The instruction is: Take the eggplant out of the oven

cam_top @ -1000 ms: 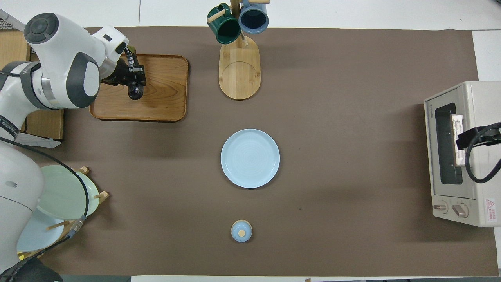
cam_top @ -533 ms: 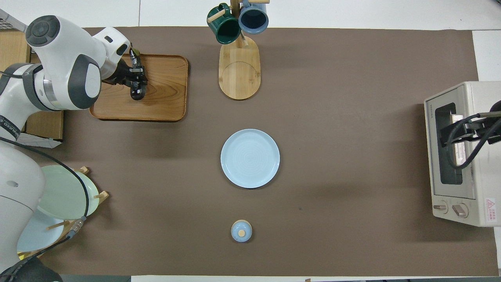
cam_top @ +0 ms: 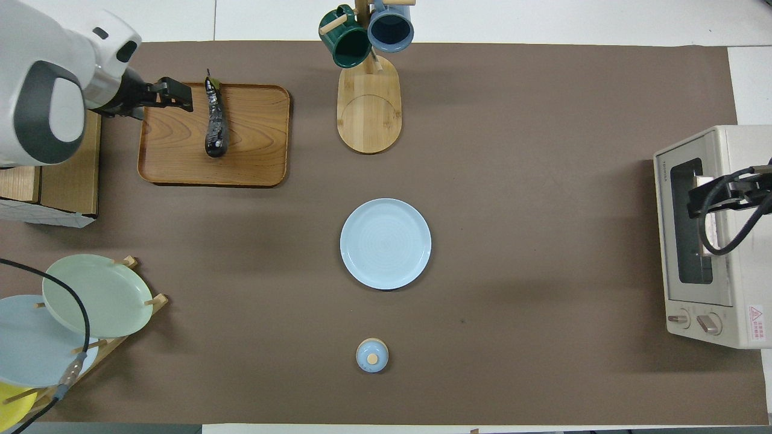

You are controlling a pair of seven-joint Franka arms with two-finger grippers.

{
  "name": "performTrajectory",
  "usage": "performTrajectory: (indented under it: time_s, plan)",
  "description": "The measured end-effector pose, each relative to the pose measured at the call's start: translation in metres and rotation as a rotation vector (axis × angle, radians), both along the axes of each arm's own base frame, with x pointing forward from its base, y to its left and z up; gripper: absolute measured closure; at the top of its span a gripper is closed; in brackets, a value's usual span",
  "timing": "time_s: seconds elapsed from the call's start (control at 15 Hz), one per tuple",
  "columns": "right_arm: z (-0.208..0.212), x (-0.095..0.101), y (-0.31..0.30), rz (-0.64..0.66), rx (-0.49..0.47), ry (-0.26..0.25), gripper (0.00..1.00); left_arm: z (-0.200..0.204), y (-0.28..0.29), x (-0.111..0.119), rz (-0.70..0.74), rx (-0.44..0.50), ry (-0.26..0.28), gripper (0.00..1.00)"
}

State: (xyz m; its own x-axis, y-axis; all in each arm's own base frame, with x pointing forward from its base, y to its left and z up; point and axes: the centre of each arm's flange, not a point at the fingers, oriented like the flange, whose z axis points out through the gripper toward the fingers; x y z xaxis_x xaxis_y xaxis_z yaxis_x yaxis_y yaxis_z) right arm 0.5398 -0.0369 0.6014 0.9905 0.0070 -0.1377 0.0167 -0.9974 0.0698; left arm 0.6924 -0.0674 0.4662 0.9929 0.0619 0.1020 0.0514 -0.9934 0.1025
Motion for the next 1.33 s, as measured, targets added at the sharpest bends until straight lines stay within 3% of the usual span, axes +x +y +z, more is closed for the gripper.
performTrajectory:
  time_s: [0.33,0.53,1.0,1.33]
  plan:
    - [0.000,0.000,0.000,0.001,0.000,-0.001,0.00,0.103,0.011,-0.061,0.007,0.020,0.066,0.00]
    - [0.000,0.000,0.002,0.004,0.000,-0.001,0.00,0.138,0.012,-0.097,0.013,0.029,0.128,0.00]
    - [0.001,0.001,-0.003,-0.005,0.000,-0.006,0.00,0.125,0.011,-0.144,0.009,0.045,0.205,0.00]
    - [0.003,0.000,-0.006,-0.011,-0.001,-0.011,0.00,0.122,0.015,-0.154,-0.006,0.061,0.231,0.00]
